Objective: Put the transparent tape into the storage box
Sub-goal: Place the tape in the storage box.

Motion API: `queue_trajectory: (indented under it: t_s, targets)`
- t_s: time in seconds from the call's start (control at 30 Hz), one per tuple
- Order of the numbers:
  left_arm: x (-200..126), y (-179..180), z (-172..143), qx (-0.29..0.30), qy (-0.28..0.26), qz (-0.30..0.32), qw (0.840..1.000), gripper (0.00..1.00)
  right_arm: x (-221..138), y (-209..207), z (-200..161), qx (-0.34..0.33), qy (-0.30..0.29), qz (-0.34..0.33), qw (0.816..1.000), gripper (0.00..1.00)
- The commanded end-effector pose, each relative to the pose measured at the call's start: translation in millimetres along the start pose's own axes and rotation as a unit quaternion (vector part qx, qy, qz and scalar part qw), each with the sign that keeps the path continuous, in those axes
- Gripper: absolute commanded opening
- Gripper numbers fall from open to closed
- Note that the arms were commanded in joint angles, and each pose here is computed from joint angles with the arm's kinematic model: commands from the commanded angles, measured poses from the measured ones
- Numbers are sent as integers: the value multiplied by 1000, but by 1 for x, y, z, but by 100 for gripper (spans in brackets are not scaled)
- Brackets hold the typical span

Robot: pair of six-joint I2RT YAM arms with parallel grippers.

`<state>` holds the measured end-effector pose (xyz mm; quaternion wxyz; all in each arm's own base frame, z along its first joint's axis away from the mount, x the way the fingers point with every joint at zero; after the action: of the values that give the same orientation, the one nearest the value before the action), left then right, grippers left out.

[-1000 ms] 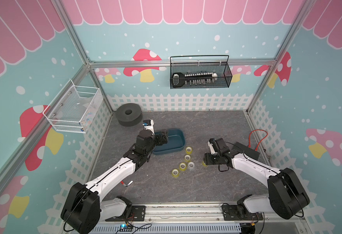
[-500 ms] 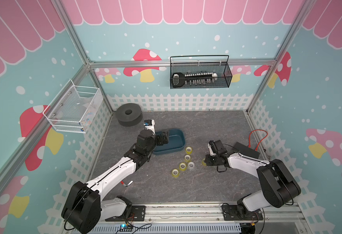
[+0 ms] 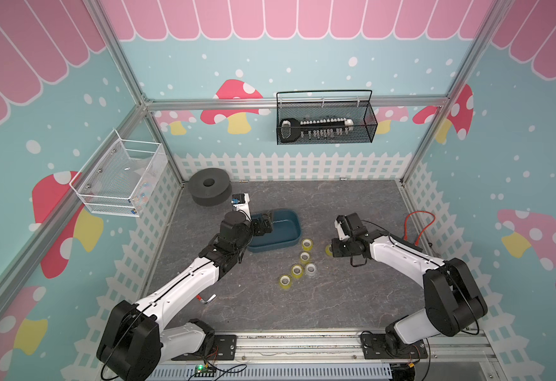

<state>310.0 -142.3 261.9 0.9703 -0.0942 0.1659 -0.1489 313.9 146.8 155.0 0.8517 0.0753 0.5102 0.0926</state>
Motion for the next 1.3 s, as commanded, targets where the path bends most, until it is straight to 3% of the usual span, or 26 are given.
queue_trajectory:
  t_s: [0.0, 0.23, 0.47, 0.7, 1.27]
  targets:
    - [-10, 0, 18, 14, -33, 3, 999, 99, -2, 22, 31, -44, -11, 2, 999, 0]
    - [-20, 18, 31, -11, -33, 19, 999, 99, 14, 88, 97, -116, -55, 35, 991, 0]
    - [-25, 30, 32, -21, -24, 29, 999, 99, 59, 151, 124, -194, -73, 49, 977, 0]
    - [-26, 34, 30, -23, -16, 29, 999, 99, 92, 174, 115, -243, -58, 29, 968, 0]
    - [-15, 35, 20, -28, 5, 20, 999, 99, 158, 151, 69, -254, 17, -50, 966, 0]
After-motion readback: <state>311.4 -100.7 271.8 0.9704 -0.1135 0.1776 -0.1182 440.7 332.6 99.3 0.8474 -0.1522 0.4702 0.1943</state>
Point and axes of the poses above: each gripper's point midway between its finger pads, its own x axis out along the fingers, its own y axis along the line the jaws close on, z = x × y, the point moved 7 cm from there along -x, back along the fingers, and after that the axes turned 7 degrees about x, right-handed, at the moved point
